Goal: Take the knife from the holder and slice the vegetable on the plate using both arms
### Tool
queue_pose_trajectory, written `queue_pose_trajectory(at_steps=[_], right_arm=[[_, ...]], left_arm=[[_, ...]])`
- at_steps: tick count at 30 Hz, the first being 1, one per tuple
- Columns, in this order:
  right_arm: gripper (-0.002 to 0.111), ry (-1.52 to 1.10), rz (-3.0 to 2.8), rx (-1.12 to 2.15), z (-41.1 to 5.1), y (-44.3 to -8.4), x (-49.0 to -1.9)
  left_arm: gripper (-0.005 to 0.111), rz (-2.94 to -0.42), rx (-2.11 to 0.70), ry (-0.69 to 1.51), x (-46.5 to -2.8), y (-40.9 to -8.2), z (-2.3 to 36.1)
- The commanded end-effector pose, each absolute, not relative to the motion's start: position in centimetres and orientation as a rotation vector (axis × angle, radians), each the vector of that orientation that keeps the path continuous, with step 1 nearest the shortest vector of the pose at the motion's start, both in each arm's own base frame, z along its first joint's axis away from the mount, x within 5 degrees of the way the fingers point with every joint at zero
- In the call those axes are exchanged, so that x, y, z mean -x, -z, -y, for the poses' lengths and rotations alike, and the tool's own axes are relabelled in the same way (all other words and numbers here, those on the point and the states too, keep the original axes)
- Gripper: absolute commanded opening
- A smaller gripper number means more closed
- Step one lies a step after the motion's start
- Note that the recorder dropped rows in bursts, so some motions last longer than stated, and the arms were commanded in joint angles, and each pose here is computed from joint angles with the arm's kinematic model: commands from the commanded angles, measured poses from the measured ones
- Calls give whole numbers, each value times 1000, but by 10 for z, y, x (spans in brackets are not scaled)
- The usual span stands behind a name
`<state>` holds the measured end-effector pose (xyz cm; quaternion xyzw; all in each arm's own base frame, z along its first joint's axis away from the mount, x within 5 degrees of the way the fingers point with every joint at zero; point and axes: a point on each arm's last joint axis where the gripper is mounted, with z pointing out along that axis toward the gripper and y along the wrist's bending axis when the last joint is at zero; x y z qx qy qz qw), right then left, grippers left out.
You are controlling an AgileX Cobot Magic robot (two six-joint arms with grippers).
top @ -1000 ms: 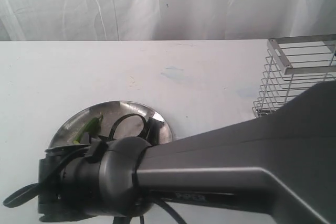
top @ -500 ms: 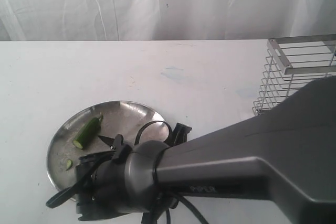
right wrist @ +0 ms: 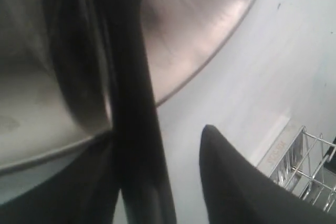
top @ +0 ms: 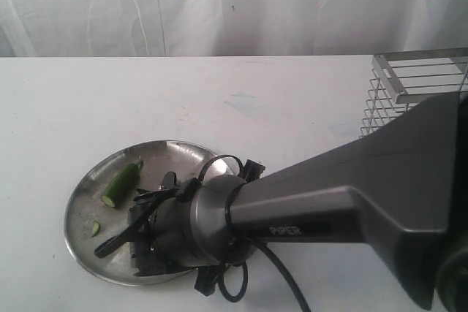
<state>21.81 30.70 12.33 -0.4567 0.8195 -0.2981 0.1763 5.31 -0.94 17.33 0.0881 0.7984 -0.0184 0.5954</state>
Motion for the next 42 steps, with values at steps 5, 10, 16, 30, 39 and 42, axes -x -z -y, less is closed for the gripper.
queue_pose_trajectory(at_steps=[5, 10, 16, 30, 39, 42], right_arm=[[0, 875, -2308, 1250, -302, -124, -225], [0, 826, -2327, 1318, -298, -153, -219], [0, 85, -2583, 1383, -268, -234, -209], [0, -838, -2455, 1433, -182, -309, -191], [0, -666, -2357, 1498, -168, -272, -185], [0, -651, -2390, 1341, -169, -269, -191]], left_arm=[[0, -1850, -203, 53, -53, -173, 10], [0, -1850, -203, 53, -53, -173, 10], [0, -1850, -203, 53, -53, -173, 10], [0, -1850, -203, 53, -53, -173, 10], [0, -1827, 343, 673, -51, -177, 22], [0, -1716, 372, 650, -54, -186, 17]])
